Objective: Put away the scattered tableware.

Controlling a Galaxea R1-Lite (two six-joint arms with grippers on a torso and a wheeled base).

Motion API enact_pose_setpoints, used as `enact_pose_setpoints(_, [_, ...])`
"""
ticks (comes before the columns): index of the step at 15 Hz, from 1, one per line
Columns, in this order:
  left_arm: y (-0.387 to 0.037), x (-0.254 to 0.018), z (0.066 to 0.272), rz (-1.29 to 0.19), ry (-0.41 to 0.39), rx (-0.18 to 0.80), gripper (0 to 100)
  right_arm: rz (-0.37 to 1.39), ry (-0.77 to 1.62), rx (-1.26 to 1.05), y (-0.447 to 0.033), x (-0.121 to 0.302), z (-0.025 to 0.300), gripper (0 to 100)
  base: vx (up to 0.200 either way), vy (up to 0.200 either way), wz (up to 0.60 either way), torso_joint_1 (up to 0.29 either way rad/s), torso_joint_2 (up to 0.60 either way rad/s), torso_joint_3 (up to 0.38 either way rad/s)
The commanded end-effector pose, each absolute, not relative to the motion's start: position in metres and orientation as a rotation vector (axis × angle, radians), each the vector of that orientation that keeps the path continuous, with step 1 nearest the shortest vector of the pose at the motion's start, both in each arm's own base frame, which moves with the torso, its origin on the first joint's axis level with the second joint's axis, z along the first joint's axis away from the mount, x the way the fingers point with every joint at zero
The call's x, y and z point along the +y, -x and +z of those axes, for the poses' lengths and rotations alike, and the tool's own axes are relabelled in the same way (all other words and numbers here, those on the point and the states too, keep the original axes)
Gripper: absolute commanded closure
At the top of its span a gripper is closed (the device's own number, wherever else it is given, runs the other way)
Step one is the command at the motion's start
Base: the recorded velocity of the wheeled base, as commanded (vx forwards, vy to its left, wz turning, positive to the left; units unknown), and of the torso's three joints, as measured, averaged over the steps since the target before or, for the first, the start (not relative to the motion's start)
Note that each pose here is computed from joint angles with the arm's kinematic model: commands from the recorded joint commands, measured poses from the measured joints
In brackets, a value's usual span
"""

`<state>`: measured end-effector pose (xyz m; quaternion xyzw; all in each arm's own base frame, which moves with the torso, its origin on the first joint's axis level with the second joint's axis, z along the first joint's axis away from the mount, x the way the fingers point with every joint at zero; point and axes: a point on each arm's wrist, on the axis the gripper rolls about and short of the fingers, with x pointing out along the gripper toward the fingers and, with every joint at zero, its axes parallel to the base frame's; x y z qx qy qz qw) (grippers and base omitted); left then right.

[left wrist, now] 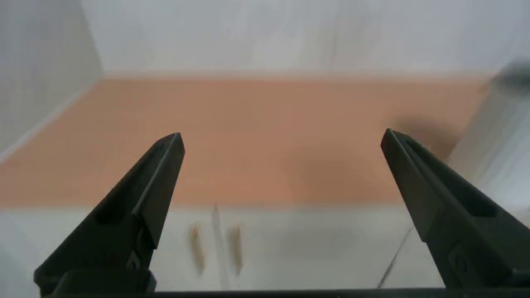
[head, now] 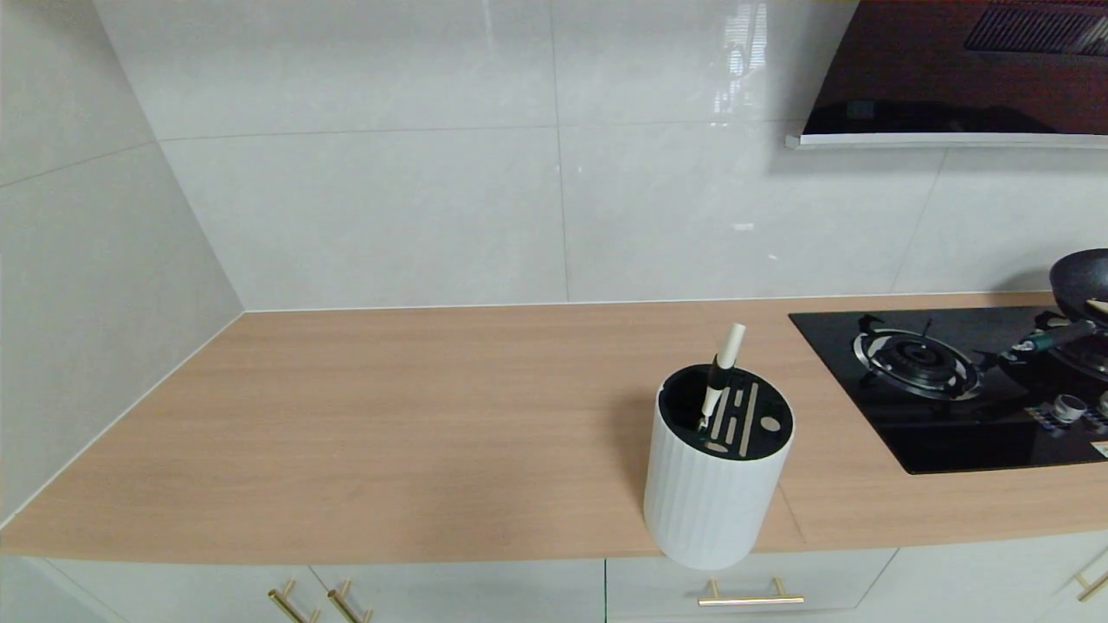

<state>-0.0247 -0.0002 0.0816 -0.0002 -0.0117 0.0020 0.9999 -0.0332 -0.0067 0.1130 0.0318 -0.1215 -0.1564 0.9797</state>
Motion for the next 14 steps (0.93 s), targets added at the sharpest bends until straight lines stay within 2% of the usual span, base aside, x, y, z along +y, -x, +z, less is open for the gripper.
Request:
enact_pose_setpoints(1, [0.023, 0.0, 0.076, 0.005, 0.0, -0.002, 0, -0.281, -0.027, -0.165, 0.025, -0.006, 0.092, 0, 0.0, 0.0, 0.0, 0.0, 0.0, 0.0])
enact_pose_setpoints(4, [0.023, 0.0, 0.076, 0.006, 0.0, -0.002, 0, -0.222, -0.001, -0.056, 0.023, -0.005, 0.081, 0, 0.0, 0.0, 0.0, 0.0, 0.0, 0.0])
enact_pose_setpoints(7, [0.023, 0.0, 0.076, 0.006, 0.0, -0.002, 0, -0.189, -0.002, -0.053, 0.023, -0.004, 0.081, 0, 0.0, 0.0, 0.0, 0.0, 0.0, 0.0])
enact_pose_setpoints(9, [0.023, 0.0, 0.076, 0.006, 0.0, -0.002, 0, -0.023, 0.003, 0.015, 0.023, 0.0, 0.074, 0, 0.0, 0.0, 0.0, 0.0, 0.0, 0.0])
enact_pose_setpoints(14, [0.023, 0.0, 0.076, 0.006, 0.0, -0.002, 0, -0.026, -0.005, -0.008, 0.023, -0.001, 0.076, 0, 0.0, 0.0, 0.0, 0.0, 0.0, 0.0])
